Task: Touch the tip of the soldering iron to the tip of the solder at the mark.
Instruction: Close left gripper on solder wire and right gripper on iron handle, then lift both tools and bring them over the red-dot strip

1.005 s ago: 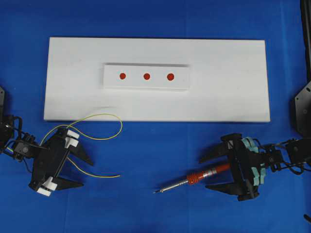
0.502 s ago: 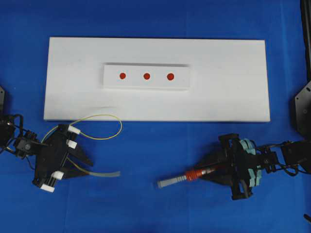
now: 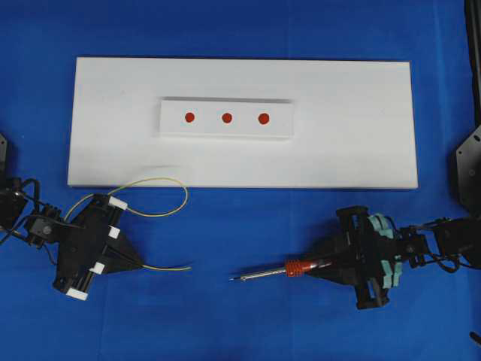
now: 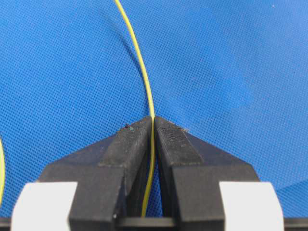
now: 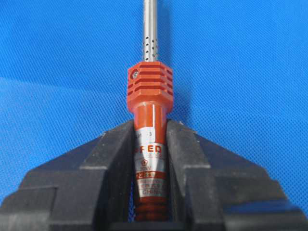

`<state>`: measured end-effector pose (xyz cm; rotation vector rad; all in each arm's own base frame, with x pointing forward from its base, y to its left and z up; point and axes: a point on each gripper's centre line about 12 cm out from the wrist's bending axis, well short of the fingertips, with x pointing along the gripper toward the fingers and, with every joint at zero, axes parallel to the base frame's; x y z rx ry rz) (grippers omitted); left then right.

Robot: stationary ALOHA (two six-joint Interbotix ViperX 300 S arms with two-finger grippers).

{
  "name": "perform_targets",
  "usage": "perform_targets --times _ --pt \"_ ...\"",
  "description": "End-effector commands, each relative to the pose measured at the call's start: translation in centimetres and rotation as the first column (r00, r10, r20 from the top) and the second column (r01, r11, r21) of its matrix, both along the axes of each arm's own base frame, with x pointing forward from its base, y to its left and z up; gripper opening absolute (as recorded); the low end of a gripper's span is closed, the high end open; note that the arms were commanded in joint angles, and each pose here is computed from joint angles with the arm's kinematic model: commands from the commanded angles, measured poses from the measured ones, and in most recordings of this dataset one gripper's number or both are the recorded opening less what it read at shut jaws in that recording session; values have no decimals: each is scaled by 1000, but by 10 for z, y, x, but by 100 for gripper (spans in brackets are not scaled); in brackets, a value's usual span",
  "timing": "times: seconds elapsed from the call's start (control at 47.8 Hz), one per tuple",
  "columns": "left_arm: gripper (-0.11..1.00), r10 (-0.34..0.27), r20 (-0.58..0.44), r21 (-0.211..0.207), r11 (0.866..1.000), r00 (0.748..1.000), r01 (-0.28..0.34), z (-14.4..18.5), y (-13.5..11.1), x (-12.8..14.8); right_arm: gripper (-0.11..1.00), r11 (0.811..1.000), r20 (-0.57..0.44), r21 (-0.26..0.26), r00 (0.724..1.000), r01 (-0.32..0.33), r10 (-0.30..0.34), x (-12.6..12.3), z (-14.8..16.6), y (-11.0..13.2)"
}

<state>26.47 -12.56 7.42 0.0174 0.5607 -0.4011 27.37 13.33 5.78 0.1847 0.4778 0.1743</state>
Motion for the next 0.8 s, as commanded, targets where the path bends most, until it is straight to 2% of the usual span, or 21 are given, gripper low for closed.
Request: perform_targets --times 0.0,0.084,0.251,0.44,0.607,0.774 --pt "3 1 29 -13 1000 1000 0 18 -4 8 6 1000 38 27 999 -7 6 3 20 3" --pt "3 1 19 -10 1000 1000 -1 31 -6 13 6 999 30 39 999 -13 12 2 34 2" --pt "3 7 -43 16 1000 999 -7 68 -9 22 6 998 -55 59 998 -6 10 4 69 -11" --pt "3 49 -169 37 998 984 -43 105 -5 23 6 997 -129 79 991 -10 21 7 111 -26" --pt "3 123 -260 19 992 958 -123 115 5 20 6 998 -161 67 986 -19 30 10 133 -37" --pt "3 165 -292 -8 985 942 -175 115 9 20 6 998 -172 57 985 -7 16 14 135 -43"
